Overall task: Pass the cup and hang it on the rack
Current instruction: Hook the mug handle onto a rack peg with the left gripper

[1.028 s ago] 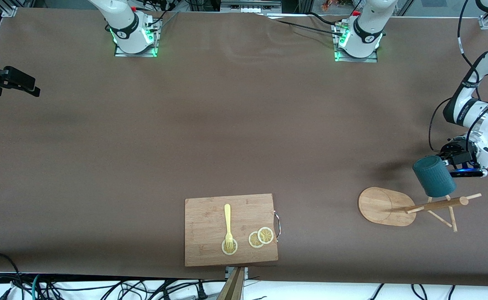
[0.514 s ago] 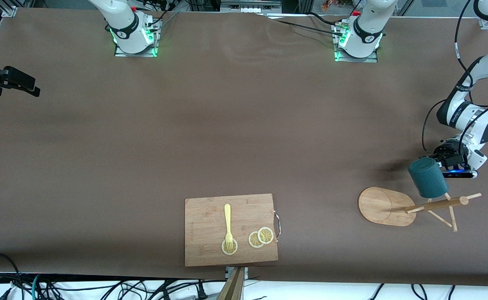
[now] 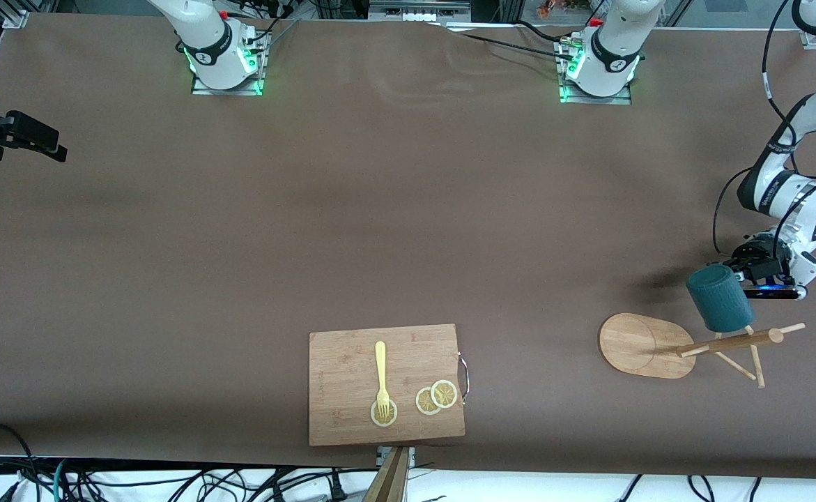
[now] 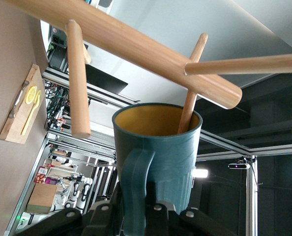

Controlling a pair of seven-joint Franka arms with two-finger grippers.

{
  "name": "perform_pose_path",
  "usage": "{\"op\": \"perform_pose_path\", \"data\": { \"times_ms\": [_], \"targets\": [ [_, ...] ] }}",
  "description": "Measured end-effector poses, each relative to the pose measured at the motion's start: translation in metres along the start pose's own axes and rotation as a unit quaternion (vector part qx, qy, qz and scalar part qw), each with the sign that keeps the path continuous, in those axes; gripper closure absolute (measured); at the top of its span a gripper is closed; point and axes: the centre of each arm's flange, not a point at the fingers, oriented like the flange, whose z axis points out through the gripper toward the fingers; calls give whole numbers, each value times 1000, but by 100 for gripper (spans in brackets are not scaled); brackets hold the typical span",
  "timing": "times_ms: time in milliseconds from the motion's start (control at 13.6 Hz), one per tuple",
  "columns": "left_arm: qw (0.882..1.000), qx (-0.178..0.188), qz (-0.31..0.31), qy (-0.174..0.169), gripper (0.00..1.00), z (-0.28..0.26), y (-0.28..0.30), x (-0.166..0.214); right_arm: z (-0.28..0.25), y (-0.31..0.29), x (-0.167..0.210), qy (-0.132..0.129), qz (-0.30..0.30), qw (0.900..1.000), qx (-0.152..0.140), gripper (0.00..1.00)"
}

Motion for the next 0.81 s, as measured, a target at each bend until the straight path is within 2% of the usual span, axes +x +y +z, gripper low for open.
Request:
{"op": "perform_pose_path", "data": {
  "times_ms": [441, 514, 661, 808],
  "targets": [
    [1000, 2, -7, 2, 79, -8, 9, 12, 0, 0, 0, 0, 0, 1000, 0, 0],
    [1000, 3, -7, 2, 74, -8, 10, 13, 0, 0, 0, 0, 0, 1000, 0, 0],
    [1000, 5, -1, 5, 54, -10, 16, 16, 0, 1, 0, 0, 1, 1000, 0, 0],
    [999, 31, 12, 1, 33, -18, 32, 21, 0, 2, 0, 0, 2, 1000, 0, 0]
  ]
}}
